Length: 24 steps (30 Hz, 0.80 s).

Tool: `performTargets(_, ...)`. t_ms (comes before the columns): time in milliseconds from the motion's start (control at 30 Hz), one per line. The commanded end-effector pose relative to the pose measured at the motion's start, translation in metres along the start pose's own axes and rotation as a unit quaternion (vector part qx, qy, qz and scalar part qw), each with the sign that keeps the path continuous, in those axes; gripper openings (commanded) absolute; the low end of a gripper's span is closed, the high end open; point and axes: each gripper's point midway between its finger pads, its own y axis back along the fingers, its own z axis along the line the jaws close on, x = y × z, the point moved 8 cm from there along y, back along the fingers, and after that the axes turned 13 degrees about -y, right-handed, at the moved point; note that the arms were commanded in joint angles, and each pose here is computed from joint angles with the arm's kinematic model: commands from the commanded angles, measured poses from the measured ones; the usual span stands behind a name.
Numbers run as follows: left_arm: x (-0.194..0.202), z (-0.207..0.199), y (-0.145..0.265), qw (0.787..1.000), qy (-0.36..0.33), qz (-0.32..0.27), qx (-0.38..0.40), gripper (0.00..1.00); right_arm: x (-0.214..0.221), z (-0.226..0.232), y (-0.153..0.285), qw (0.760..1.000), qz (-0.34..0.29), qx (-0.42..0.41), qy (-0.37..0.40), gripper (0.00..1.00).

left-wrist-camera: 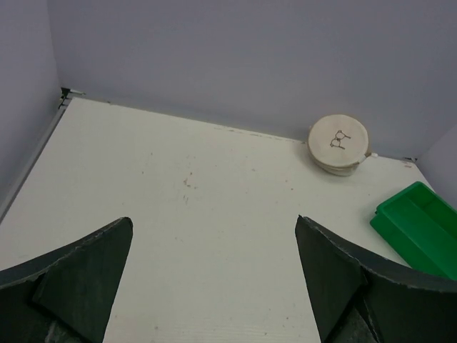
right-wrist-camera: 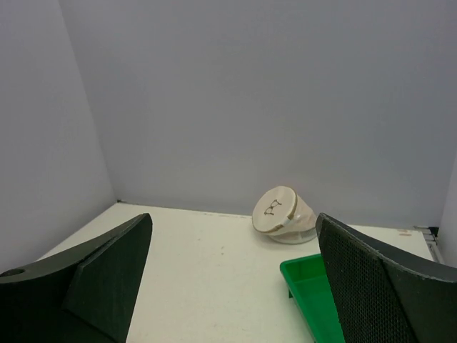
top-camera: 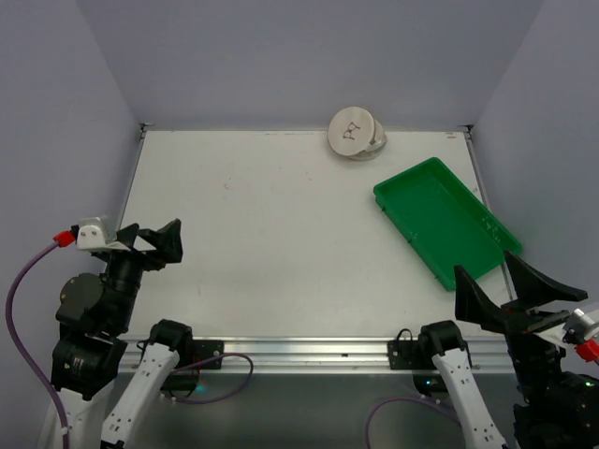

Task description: Unzip the laundry bag and remove the bra

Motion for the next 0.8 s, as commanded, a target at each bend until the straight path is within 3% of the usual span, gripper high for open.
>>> performTargets(0,0.004,-0.002,-0.002,1.000,0.007,-0.001,0.007,1.00,0.004,-0.001,-0.008,1.000,0.015,0.003,-0.004,0.99)
performTargets(200,0.013,-0.007,-0.015,1.000,0.006,0.018,0.017,1.00,0.027,-0.013,-0.028,0.997,0.042,0.046,-0.047,0.99)
performTargets(433,0.037,-0.020,-0.045,0.997,0.017,0.055,0.049,1.00,0.090,-0.022,-0.082,0.980,0.166,0.024,-0.111,0.99)
performTargets(533,0.053,-0.027,-0.062,0.994,0.019,0.083,0.066,1.00,0.110,-0.031,-0.119,0.971,0.183,0.052,-0.146,0.99)
performTargets(667,0.069,-0.033,-0.087,0.990,0.013,0.124,0.069,1.00,0.136,-0.053,-0.181,0.962,0.214,0.105,-0.135,0.99)
performTargets(700,0.072,-0.033,-0.091,0.989,0.010,0.130,0.066,1.00,0.161,-0.065,-0.200,0.950,0.250,0.130,-0.133,0.99)
performTargets(767,0.080,-0.034,-0.101,0.988,0.010,0.142,0.062,1.00,0.180,-0.078,-0.237,0.948,0.255,0.145,-0.123,0.99)
